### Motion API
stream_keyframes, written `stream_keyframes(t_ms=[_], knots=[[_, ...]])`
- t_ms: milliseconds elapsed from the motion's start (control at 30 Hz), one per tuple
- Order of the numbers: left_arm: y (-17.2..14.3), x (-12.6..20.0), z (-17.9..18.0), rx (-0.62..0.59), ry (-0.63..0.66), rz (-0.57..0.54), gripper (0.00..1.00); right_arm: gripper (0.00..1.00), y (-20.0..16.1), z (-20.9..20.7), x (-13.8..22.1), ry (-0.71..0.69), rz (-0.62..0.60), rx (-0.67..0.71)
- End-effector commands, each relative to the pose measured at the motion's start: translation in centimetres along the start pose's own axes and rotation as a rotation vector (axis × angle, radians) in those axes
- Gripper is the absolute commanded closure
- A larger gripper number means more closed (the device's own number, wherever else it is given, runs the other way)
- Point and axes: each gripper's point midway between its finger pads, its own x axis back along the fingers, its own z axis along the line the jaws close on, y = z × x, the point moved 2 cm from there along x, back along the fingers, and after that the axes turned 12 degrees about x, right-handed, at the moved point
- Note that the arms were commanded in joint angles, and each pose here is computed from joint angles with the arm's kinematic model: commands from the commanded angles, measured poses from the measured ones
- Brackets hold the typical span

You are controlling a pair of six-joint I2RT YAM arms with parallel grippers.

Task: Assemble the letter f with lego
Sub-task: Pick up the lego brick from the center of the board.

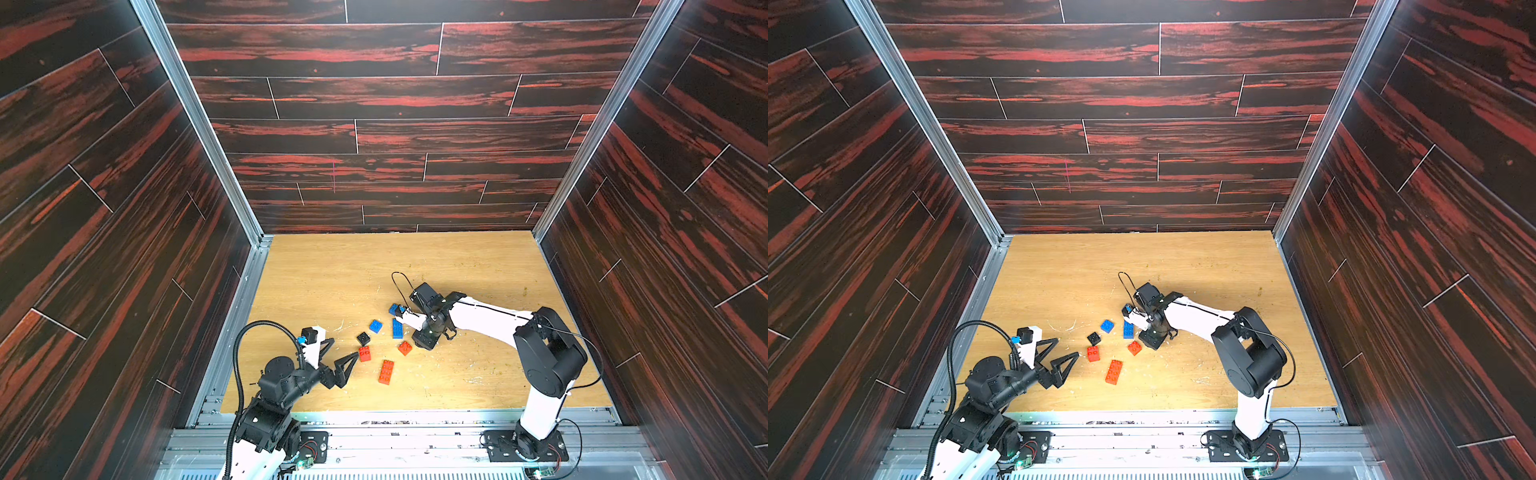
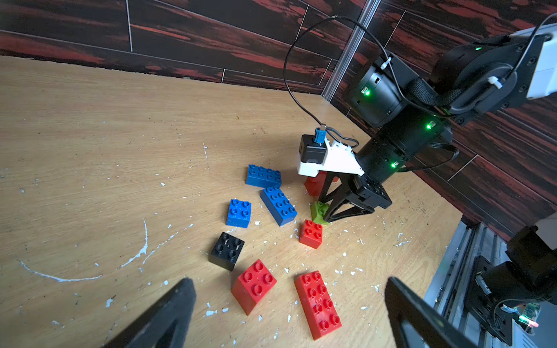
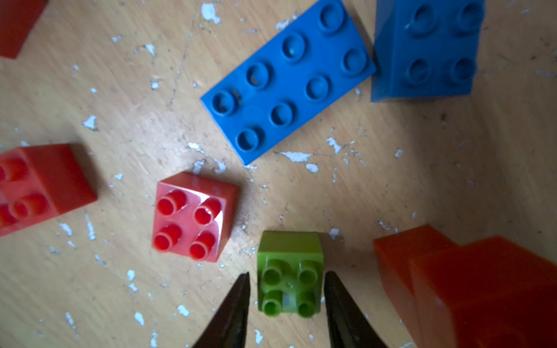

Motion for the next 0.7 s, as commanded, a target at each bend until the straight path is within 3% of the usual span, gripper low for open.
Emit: stream_keyframes(t_ms=[0, 567, 667], knots=[[-0.1, 0.0, 0.0, -0.007, -0.001, 0.001, 0.0, 0.56, 0.4, 0.2, 0.7, 0.006, -0.009, 0.011], [-0.1, -0.1, 0.0, -0.005, -0.001, 0.003, 0.0, 0.59, 0.2, 0.2, -0.5, 0.028, 0.03, 0.013], [-0.1, -0.1, 0.0, -0.006, -0.002, 0.003, 0.0, 0.65, 0.3, 0.3, -0.4, 0.032, 0.026, 0.014]])
